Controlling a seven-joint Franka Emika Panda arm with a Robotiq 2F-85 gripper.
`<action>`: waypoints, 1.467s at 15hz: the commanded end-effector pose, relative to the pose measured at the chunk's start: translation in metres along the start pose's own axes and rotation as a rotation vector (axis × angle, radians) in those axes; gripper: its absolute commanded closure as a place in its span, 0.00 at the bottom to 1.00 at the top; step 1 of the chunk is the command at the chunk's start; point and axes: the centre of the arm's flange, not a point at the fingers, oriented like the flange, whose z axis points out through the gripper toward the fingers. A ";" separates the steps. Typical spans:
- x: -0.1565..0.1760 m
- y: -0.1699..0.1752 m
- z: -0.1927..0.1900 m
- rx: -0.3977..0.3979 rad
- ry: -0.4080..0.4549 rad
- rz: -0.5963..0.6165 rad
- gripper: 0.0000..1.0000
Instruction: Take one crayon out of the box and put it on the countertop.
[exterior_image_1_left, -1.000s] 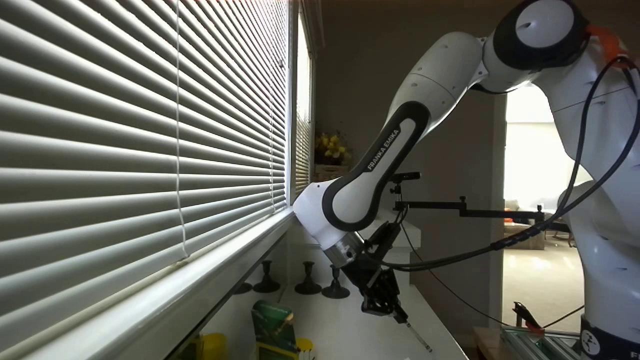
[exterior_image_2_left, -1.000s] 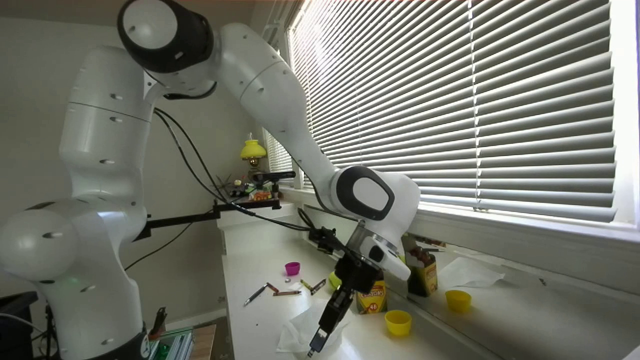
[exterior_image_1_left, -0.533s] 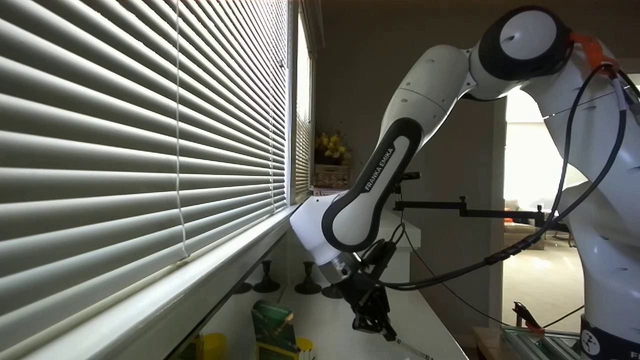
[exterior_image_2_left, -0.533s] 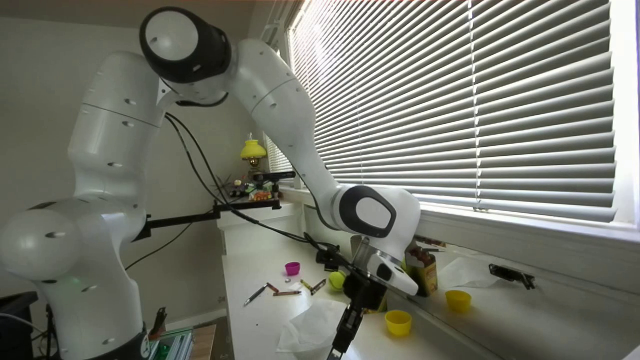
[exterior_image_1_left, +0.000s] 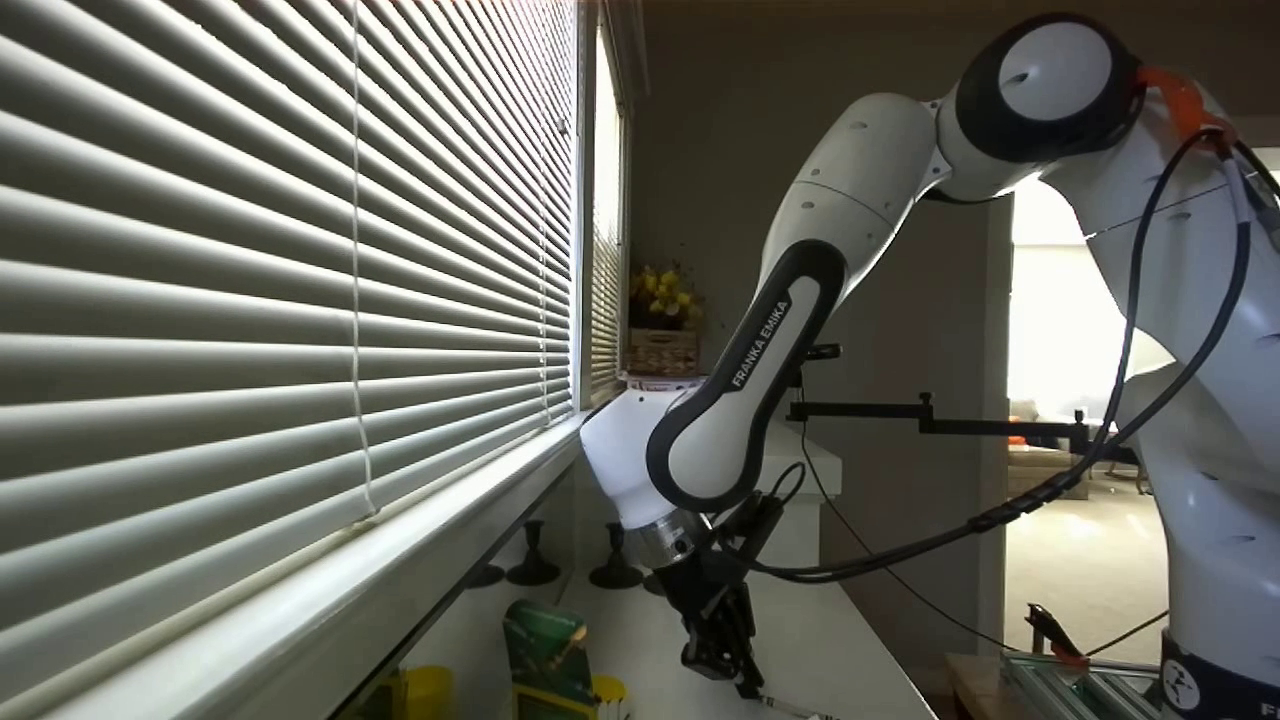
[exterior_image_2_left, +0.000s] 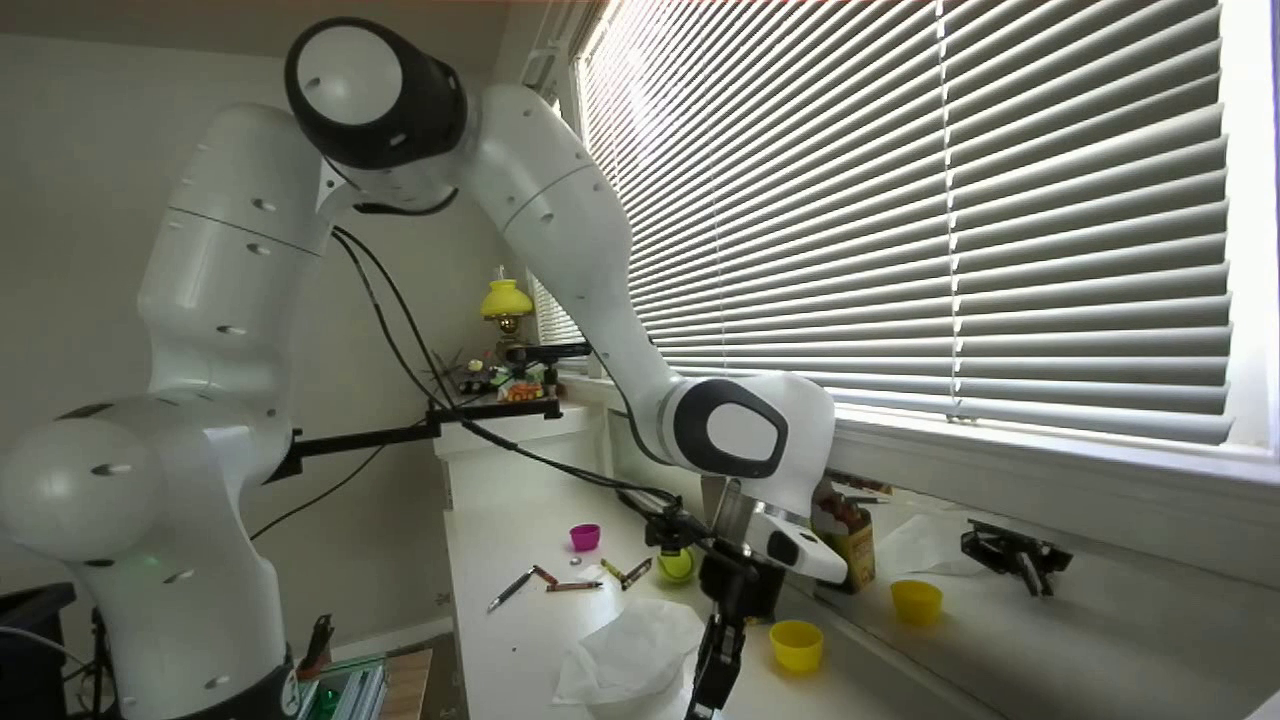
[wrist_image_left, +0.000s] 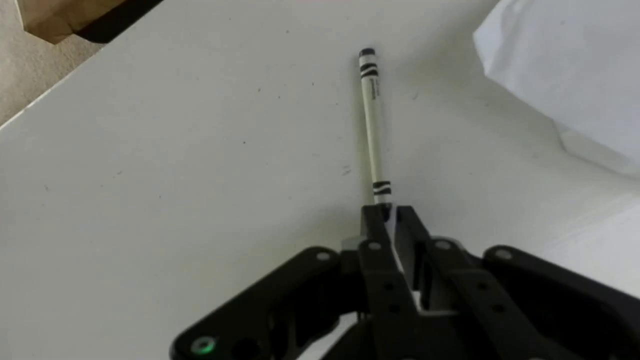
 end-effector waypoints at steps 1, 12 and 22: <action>-0.019 -0.002 -0.017 0.054 0.053 -0.076 0.55; -0.127 0.007 -0.140 0.159 0.210 -0.235 0.00; -0.138 0.007 -0.171 0.229 0.305 -0.243 0.00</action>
